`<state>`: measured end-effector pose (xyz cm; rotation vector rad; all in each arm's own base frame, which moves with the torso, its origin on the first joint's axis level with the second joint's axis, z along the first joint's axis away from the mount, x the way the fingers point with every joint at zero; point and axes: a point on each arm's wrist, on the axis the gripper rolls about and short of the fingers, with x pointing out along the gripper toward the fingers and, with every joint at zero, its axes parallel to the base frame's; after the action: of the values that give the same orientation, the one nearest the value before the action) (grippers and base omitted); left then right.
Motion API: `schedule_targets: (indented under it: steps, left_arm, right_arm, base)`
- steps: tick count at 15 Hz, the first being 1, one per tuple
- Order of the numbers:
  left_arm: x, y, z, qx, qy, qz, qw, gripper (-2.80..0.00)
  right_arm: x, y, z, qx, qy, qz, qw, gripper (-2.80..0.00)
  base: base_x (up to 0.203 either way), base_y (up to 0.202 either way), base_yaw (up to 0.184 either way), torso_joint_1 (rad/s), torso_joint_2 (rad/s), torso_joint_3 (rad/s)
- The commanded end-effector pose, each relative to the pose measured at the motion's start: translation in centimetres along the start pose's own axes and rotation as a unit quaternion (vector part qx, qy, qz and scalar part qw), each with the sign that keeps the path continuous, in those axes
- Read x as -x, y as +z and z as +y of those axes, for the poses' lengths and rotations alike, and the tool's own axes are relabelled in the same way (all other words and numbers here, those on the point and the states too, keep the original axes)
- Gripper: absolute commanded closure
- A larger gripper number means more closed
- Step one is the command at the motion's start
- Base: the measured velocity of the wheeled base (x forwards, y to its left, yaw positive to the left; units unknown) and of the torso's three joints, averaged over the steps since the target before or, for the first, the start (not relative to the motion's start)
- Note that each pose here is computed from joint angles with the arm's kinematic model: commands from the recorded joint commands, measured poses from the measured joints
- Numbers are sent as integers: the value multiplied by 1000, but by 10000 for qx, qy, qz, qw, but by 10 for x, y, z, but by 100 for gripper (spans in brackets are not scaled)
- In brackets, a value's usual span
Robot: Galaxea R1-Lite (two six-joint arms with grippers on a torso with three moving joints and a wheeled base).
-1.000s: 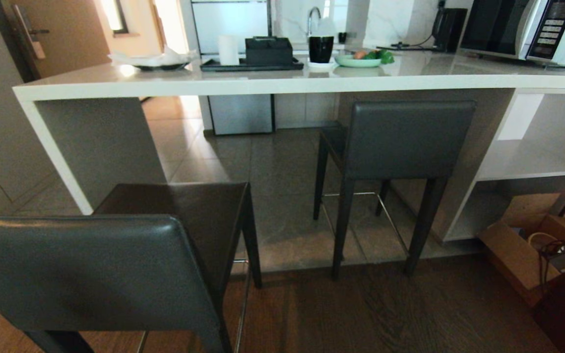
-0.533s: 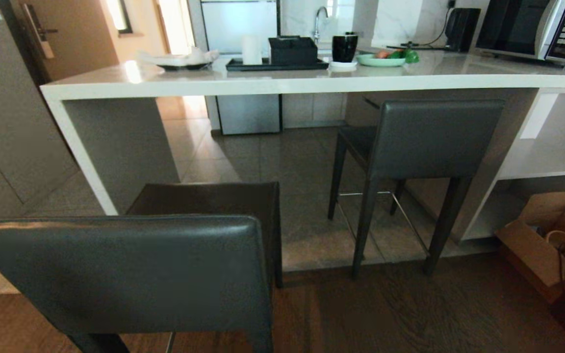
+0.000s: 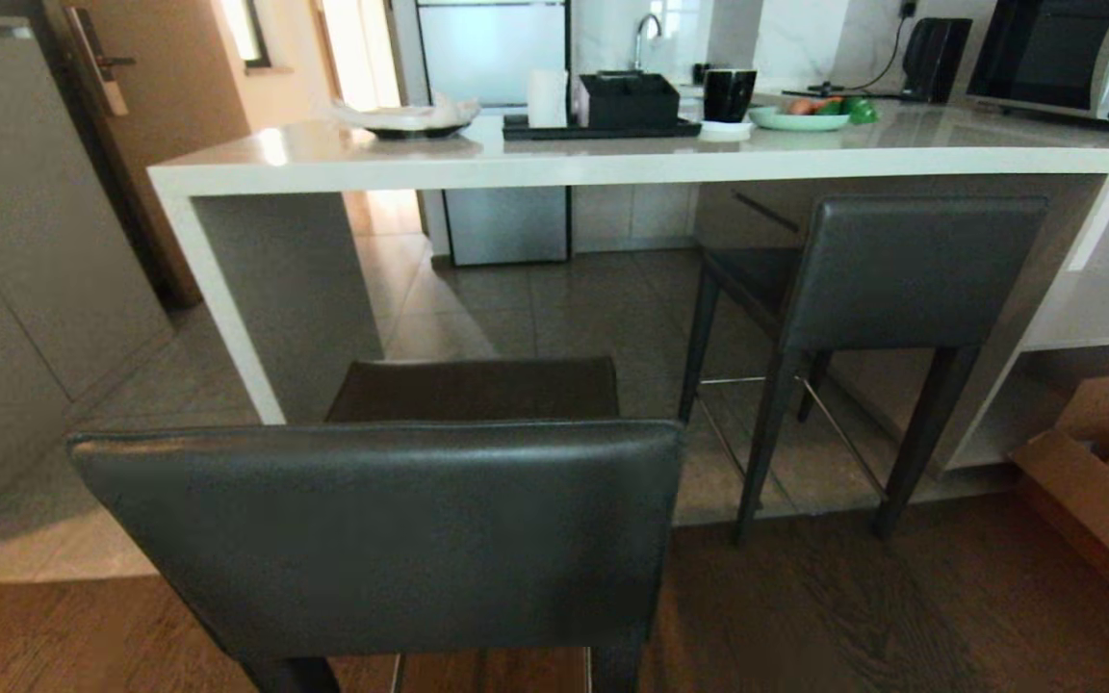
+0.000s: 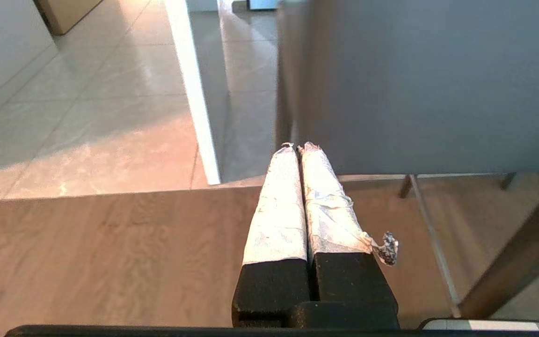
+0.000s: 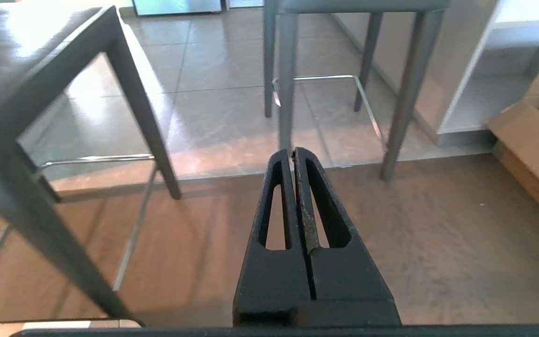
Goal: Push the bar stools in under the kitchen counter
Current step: Push the gray chair back under the dining table
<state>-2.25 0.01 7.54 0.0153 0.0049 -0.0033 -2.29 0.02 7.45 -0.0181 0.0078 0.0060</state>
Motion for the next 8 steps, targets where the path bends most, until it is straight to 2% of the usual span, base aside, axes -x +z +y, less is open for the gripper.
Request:
schedule_targets:
  steps: [1, 8]
  left_arm:
    - [0, 0, 0, 0, 1, 6, 10000, 0]
    - [0, 0, 0, 0, 1, 6, 10000, 0]
  right_arm:
    - [0, 0, 0, 0, 1, 7, 10000, 0]
    - [0, 0, 0, -6, 9, 7, 10000, 0]
  base:
    - [0, 195, 0, 2, 4, 1]
    - [0, 194, -2, 3, 1, 3]
